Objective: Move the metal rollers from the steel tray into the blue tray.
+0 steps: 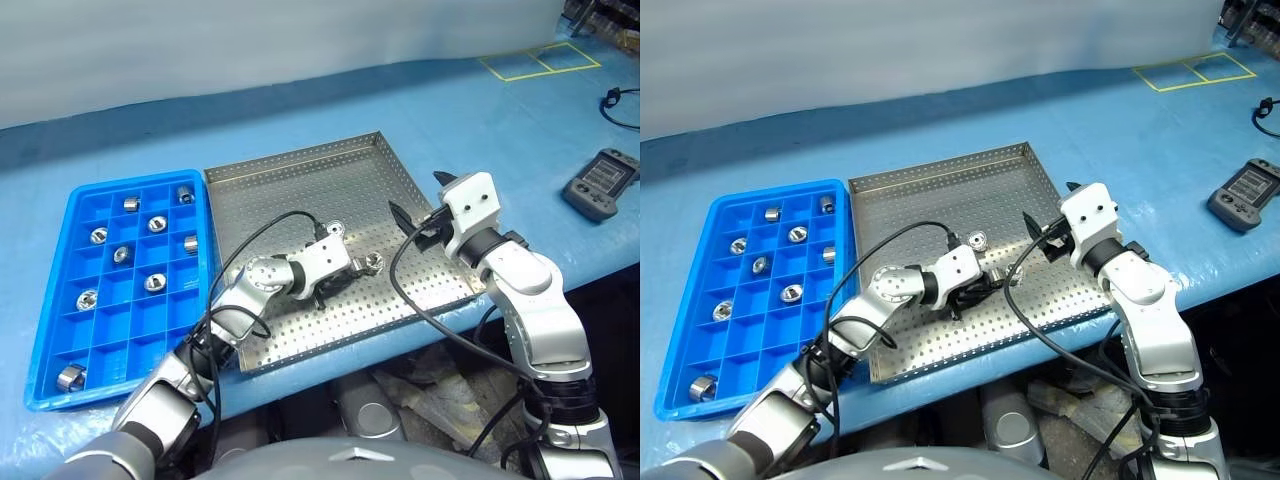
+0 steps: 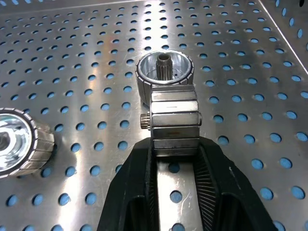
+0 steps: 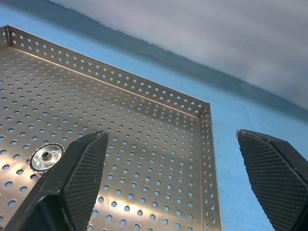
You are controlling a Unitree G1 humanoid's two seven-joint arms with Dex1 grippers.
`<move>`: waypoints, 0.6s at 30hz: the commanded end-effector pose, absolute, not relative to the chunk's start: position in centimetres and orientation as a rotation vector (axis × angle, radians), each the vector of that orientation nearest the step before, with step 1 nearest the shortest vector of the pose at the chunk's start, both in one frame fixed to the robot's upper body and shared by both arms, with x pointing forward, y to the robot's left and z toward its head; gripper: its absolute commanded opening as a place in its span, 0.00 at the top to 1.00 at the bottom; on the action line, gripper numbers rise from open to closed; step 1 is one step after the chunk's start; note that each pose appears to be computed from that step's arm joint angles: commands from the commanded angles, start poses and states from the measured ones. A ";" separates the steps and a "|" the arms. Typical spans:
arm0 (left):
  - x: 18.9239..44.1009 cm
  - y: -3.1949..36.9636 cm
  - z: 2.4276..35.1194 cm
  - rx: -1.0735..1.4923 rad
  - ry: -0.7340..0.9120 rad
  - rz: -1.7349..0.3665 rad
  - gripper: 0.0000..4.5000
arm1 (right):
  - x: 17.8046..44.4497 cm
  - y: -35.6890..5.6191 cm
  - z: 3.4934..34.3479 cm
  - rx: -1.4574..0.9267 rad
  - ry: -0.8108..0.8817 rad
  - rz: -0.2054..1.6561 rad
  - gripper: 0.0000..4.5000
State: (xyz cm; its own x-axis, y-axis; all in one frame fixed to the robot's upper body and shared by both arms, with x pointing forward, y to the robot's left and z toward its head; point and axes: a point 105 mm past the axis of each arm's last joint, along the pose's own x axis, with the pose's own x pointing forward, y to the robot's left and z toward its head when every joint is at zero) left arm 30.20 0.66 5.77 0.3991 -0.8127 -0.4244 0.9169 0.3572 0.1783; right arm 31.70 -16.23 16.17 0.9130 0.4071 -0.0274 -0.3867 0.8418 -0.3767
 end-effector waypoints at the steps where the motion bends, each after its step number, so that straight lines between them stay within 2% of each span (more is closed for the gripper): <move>1: 30.1 1.0 9.3 0.350 0.160 -1.133 0.73 | 31.1 -15.3 16.9 -0.380 -0.093 0.489 0.00; 8: 29.9 3.4 9.7 0.350 0.166 -1.089 0.73 | 27.9 -13.6 15.3 -0.183 -0.021 0.782 0.00; 11: 29.9 4.2 9.2 0.355 0.191 -1.071 0.73 | 28.0 -14.3 14.2 -0.149 0.023 0.773 0.00; 18: 29.7 4.3 8.1 0.361 0.231 -1.061 0.73 | 28.0 -13.9 14.0 -0.150 0.024 0.782 0.00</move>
State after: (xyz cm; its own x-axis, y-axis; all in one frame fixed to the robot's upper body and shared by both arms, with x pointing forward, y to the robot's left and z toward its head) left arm 29.83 4.64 7.42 0.4660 -0.7999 -0.3783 0.8840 0.4386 0.1615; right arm 28.11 -14.05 13.22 0.7131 0.6938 -0.1009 -0.7011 0.7061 -0.0991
